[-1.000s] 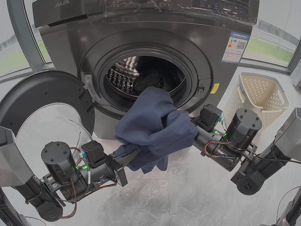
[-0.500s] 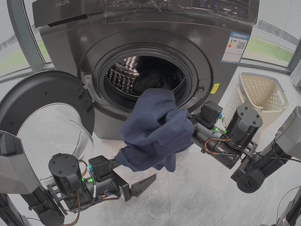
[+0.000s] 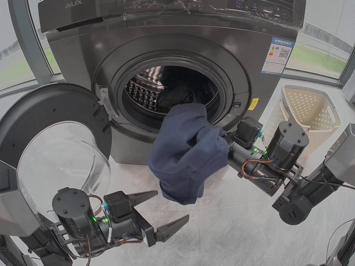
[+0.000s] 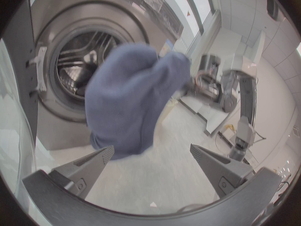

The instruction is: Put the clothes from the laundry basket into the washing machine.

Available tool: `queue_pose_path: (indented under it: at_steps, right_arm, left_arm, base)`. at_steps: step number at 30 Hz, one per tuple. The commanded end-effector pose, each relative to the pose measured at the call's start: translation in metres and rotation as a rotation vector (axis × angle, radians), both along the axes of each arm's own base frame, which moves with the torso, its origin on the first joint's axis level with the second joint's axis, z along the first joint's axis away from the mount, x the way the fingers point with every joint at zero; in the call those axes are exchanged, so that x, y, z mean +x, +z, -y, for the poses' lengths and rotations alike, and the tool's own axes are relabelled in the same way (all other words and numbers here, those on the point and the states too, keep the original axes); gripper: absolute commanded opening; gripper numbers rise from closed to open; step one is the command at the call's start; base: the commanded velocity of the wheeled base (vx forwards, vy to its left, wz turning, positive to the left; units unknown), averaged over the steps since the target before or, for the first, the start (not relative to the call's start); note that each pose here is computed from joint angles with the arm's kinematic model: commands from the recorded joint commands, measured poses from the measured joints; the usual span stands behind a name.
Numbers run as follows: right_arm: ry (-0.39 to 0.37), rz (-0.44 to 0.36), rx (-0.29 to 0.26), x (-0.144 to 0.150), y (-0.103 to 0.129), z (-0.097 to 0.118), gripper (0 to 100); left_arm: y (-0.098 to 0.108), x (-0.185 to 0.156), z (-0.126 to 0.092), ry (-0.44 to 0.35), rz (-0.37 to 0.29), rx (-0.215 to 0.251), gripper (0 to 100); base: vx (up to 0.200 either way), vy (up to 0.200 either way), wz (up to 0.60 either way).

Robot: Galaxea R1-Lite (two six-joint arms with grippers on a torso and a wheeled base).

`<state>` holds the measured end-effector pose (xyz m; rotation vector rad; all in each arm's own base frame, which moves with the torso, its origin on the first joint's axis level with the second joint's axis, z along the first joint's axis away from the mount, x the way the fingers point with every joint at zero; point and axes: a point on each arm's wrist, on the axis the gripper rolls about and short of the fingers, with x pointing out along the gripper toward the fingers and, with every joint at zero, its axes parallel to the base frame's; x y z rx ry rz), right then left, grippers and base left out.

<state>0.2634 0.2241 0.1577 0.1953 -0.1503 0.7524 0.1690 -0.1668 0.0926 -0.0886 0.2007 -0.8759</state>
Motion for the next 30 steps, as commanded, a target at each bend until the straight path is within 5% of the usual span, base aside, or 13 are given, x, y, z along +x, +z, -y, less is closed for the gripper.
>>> queue_pose_path:
  at_steps: [1, 4, 15, 19, 30]
  right_arm:
    - [0.0, -0.032, -0.036, -0.003, -0.011, 0.005, 0]
    - [0.006, -0.033, -0.042, -0.004, -0.012, 0.005, 0]
    - [0.021, -0.006, -0.019, -0.006, -0.004, -0.001, 0]
    - [0.027, -0.001, -0.016, -0.006, -0.002, -0.004, 0]
    - [0.065, -0.007, -0.016, -0.016, -0.005, -0.013, 0]
  left_arm:
    - [0.038, 0.01, -0.001, 0.034, 0.128, -0.13, 100]
    - [0.051, 0.03, -0.004, 0.094, 0.186, -0.167, 100]
    - [0.002, 0.047, 0.014, 0.06, 0.069, -0.035, 100]
    - [-0.006, 0.052, 0.027, -0.003, 0.06, -0.031, 100]
    - [-0.018, 0.091, 0.051, 0.024, 0.098, -0.061, 100]
  base:
    - [0.0, 0.0, 0.0]
    - [0.0, 0.0, 0.0]
    - [0.0, 0.0, 0.0]
    - [0.0, 0.0, 0.0]
    - [0.0, 0.0, 0.0]
